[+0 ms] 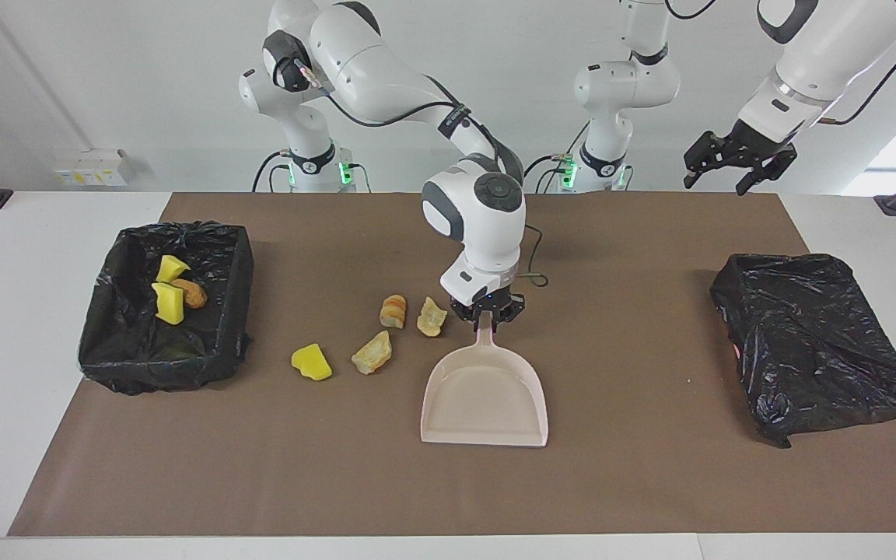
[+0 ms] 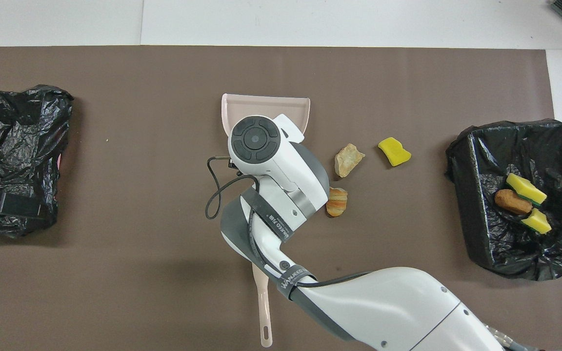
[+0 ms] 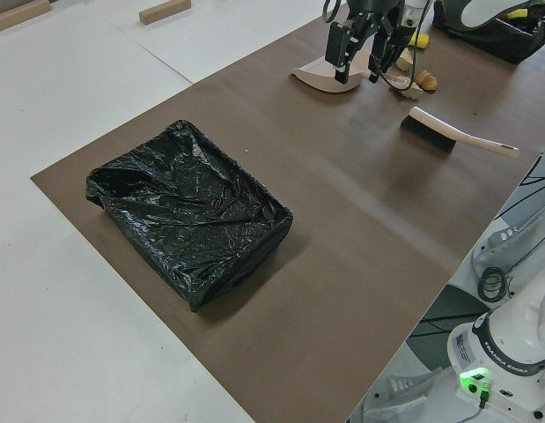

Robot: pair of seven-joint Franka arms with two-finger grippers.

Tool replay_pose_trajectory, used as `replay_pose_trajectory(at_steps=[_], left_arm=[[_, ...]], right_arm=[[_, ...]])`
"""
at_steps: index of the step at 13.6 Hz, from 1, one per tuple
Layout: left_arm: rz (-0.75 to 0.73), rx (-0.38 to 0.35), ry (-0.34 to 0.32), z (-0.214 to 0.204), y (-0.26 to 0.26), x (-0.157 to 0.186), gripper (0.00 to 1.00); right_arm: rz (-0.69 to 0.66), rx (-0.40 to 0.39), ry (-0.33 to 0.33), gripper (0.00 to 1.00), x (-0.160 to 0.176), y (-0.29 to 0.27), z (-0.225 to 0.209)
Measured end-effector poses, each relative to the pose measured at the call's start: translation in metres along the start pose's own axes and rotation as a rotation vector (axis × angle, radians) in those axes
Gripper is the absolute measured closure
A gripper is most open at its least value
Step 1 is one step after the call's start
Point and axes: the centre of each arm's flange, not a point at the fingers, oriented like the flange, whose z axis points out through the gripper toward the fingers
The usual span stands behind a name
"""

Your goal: Sweep and dump trash in bin

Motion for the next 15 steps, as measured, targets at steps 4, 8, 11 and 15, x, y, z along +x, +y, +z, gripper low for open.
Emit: replay_pose_trajectory(at_steps=[4,8,11,15], left_arm=[[0.002,0.004,0.019,-0.002,0.004,0.006,0.00],[-0.002,0.012,0.048,-0.001,0.022,0.018,0.00],[-0.013,0.015,0.054,0.002,0.048,0.035,0.00],[-0.021,0.001,0.061,0.021,0.106,0.070,0.00]], right_arm=[[0.030,0.009,-0.003,0.04,0.004,0.015,-0.045],[0.019,0.031,-0.101,0.00,-0.053,0.013,-0.082],[-0.014,-0.003,-0.128,0.00,-0.125,0.005,-0.072],[-0.064,-0.045,-0.160,0.00,-0.207,0.026,-0.045]])
